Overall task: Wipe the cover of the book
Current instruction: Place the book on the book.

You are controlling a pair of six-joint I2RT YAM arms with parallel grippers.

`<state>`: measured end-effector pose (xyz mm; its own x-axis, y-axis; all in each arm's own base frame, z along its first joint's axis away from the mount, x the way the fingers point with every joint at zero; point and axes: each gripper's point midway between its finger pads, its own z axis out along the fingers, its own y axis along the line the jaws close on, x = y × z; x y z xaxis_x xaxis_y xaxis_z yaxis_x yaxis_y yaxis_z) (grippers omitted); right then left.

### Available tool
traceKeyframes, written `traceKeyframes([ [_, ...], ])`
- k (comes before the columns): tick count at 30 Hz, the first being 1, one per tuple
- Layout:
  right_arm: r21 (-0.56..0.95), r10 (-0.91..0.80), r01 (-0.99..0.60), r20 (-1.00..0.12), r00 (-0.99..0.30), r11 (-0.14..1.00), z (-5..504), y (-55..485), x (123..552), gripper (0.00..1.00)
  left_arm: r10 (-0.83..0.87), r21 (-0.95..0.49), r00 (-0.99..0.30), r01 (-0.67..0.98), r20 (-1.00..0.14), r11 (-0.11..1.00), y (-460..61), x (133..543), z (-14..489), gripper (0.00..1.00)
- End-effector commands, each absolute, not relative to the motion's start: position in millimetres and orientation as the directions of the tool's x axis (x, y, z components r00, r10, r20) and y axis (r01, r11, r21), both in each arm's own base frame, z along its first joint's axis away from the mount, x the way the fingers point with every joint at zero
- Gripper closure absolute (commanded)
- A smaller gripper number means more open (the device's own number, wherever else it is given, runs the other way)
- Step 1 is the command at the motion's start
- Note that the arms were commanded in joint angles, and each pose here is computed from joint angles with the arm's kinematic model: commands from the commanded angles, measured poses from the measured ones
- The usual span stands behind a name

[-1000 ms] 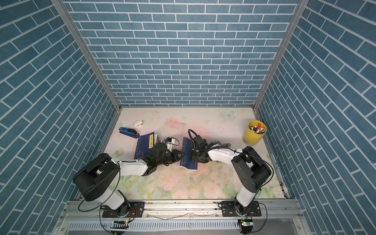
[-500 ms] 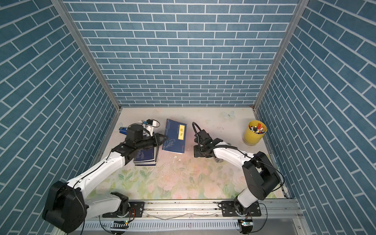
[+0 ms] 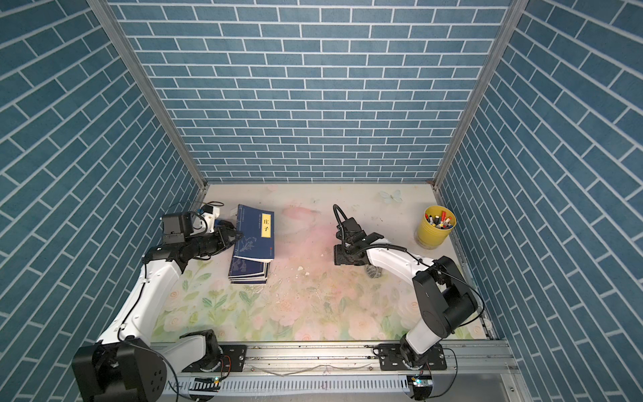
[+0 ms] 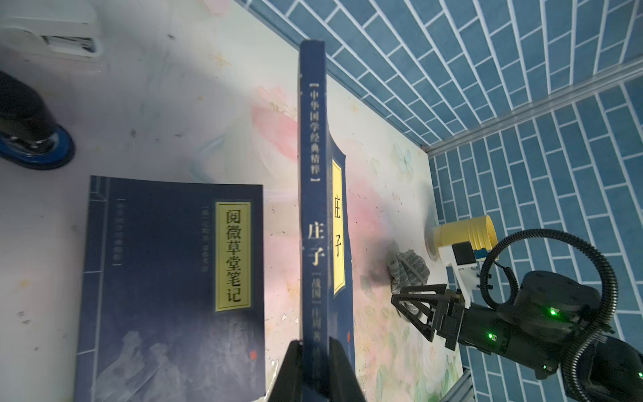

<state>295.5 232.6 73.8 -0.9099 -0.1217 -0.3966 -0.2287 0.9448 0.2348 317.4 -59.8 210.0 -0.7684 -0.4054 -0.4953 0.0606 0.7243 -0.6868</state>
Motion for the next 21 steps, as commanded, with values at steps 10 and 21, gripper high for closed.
traceKeyframes([
  [10,0.261,-0.161,-0.278,-0.394,-0.905,0.924,69,247,301,0.34,-0.418,-0.649,-0.809,-0.061,-0.413,0.759,-31,322,152,1.0],
  [21,0.274,-0.186,-0.297,-0.367,-0.912,0.915,55,257,309,0.34,-0.405,-0.521,-0.838,-0.175,-0.367,0.835,-9,323,110,1.0],
])
